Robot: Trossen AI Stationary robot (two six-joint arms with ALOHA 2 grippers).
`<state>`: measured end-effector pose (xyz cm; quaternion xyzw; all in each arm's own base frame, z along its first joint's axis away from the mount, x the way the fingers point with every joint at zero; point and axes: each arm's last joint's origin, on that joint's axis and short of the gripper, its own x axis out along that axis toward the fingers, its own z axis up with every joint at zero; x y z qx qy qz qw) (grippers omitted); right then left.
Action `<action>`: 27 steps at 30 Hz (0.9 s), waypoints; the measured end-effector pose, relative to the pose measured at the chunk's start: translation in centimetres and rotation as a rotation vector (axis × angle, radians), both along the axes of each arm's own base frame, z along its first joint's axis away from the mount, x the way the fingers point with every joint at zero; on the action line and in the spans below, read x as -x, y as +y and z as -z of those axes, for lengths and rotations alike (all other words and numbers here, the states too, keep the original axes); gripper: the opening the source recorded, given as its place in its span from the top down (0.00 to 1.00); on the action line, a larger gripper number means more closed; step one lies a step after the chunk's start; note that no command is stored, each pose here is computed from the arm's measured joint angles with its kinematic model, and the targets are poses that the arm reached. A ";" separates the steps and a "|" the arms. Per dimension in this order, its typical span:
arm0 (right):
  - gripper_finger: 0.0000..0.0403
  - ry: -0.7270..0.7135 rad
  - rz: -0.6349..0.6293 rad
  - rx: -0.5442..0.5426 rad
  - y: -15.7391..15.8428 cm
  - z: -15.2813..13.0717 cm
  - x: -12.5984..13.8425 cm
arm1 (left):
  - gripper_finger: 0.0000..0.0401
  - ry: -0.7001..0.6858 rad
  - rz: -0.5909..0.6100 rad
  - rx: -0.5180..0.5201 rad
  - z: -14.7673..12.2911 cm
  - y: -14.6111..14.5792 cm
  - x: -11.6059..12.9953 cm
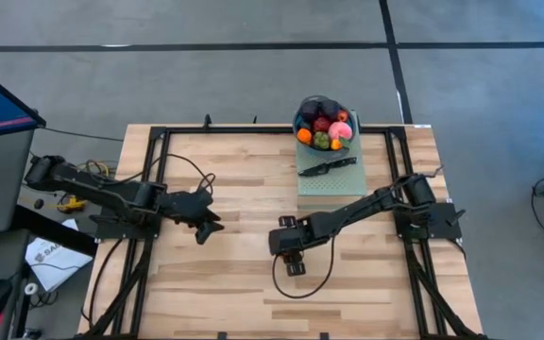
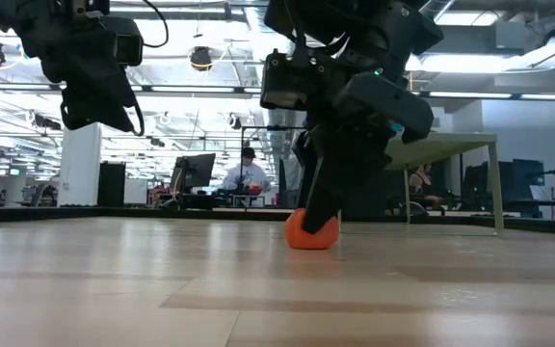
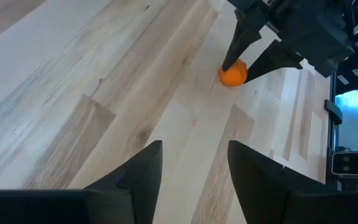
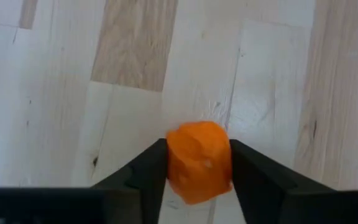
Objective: Pick & Place Fruit
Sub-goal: Put the orange tangerine into the blue strainer bowl on the shelf
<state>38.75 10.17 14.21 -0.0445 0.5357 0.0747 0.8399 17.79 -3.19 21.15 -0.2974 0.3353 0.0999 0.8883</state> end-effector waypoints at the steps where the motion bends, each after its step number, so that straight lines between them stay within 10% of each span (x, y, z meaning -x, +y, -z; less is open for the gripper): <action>1: 0.62 0.001 0.000 0.000 0.0 0.0 0.0 | 0.56 0.000 0.000 0.000 0.0 0.0 0.0; 10: 0.69 -0.023 0.154 -0.097 0.0 -3.7 0.6 | 0.57 -0.004 0.000 0.001 0.0 0.0 0.0; 19: 0.60 -0.265 0.245 -0.209 -2.4 -16.9 4.8 | 0.58 -0.012 0.000 0.002 -0.1 0.0 -0.1; 27: 0.64 -0.623 0.662 -0.092 -10.0 -26.7 12.2 | 0.59 -0.037 -0.018 -0.013 -0.3 0.0 -0.2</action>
